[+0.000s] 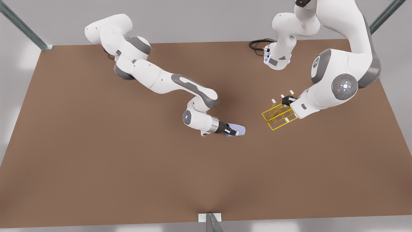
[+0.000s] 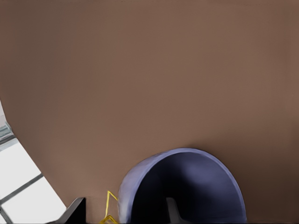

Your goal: Place the cup on the cup holder

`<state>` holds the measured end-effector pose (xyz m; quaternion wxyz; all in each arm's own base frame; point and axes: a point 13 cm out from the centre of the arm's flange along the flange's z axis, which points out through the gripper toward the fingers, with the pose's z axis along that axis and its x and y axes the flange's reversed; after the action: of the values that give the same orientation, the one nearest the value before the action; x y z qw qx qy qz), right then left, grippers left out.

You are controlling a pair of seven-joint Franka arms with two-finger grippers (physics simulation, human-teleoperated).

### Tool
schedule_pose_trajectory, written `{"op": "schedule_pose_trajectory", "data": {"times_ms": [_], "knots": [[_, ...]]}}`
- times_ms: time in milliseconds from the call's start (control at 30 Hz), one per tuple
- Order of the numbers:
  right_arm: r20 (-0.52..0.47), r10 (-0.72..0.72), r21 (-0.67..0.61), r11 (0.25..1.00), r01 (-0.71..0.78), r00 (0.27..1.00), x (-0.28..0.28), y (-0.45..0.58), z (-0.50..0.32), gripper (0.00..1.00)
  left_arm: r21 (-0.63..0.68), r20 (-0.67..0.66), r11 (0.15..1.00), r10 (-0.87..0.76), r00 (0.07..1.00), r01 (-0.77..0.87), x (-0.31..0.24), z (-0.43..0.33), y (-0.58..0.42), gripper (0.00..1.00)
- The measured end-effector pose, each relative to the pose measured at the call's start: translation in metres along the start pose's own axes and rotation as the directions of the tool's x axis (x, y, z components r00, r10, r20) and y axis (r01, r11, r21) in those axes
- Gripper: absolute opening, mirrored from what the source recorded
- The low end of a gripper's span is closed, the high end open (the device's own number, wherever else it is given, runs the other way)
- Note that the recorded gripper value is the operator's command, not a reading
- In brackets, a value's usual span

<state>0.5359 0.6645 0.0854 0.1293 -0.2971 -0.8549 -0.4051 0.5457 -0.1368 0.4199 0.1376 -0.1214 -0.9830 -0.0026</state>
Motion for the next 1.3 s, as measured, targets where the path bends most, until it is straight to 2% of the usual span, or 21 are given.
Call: {"op": "schedule_pose_trajectory", "data": {"times_ms": [100, 267, 333, 400, 467, 533, 567, 633, 767, 933, 1033, 1100, 1300], "knots": [[-0.021, 0.056, 0.023, 0.998, -0.056, 0.998, -0.017, -0.024, -0.02, 1.0, -0.004, -0.007, 1.0, -0.001, 1.0, 0.001, -0.003, 0.004, 0.001, 1.0], [-0.01, 0.042, -0.009, 0.999, -0.043, 0.999, -0.029, 0.001, -0.069, 1.0, -0.011, -0.023, 1.0, -0.004, 1.0, 0.004, -0.007, 0.012, 0.002, 1.0], [0.02, 0.023, -0.048, 0.999, -0.022, 1.0, -0.056, 0.035, -0.129, 1.0, -0.029, -0.05, 0.999, 0.023, 0.998, -0.025, -0.008, 0.027, -0.035, 1.0], [0.112, -0.045, -0.065, 0.996, 0.052, 0.993, -0.126, 0.077, -0.251, 1.0, -0.064, -0.106, 0.997, 0.042, 0.993, -0.049, -0.012, 0.066, -0.095, 1.0], [0.246, -0.206, 0.036, 0.978, 0.203, 0.947, -0.158, 0.105, -0.401, 1.0, -0.114, -0.163, 0.993, -0.021, 0.986, 0.002, 0.002, 0.14, -0.131, 1.0], [0.364, -0.357, 0.26, 0.926, 0.274, 0.861, -0.168, 0.095, -0.527, 1.0, -0.151, -0.133, 0.982, -0.138, 0.982, 0.117, 0.006, 0.196, -0.154, 1.0], [0.4, -0.427, 0.398, 0.878, 0.266, 0.811, -0.164, 0.085, -0.567, 1.0, -0.15, -0.092, 0.968, -0.217, 0.972, 0.202, -0.003, 0.216, -0.16, 1.0], [0.42, -0.475, 0.552, 0.81, 0.197, 0.774, -0.167, 0.055, -0.636, 1.0, -0.11, -0.004, 0.917, -0.387, 0.922, 0.384, -0.023, 0.236, -0.168, 1.0], [0.396, -0.41, 0.669, 0.741, 0.048, 0.822, -0.165, -0.056, -0.737, 1.0, 0.046, 0.081, 0.716, -0.698, 0.712, 0.697, -0.063, 0.241, -0.187, 1.0], [0.287, -0.417, 0.727, 0.681, 0.087, 0.862, -0.17, -0.085, -0.743, 1.0, 0.212, 0.041, 0.354, -0.934, 0.354, 0.911, -0.129, 0.232, -0.198, 1.0], [0.193, -0.475, 0.756, 0.63, 0.178, 0.859, -0.161, -0.07, -0.716, 1.0, 0.223, -0.028, 0.117, -0.992, 0.127, 0.968, -0.147, 0.251, -0.188, 1.0], [0.154, -0.499, 0.763, 0.609, 0.218, 0.853, -0.162, -0.064, -0.709, 1.0, 0.22, -0.058, -0.006, -0.998, 0.007, 0.975, -0.151, 0.261, -0.187, 1.0], [0.095, -0.525, 0.772, 0.576, 0.27, 0.846, -0.169, -0.069, -0.715, 1.0, 0.173, -0.101, -0.271, -0.961, -0.257, 0.947, -0.134, 0.281, -0.184, 1.0]]}}
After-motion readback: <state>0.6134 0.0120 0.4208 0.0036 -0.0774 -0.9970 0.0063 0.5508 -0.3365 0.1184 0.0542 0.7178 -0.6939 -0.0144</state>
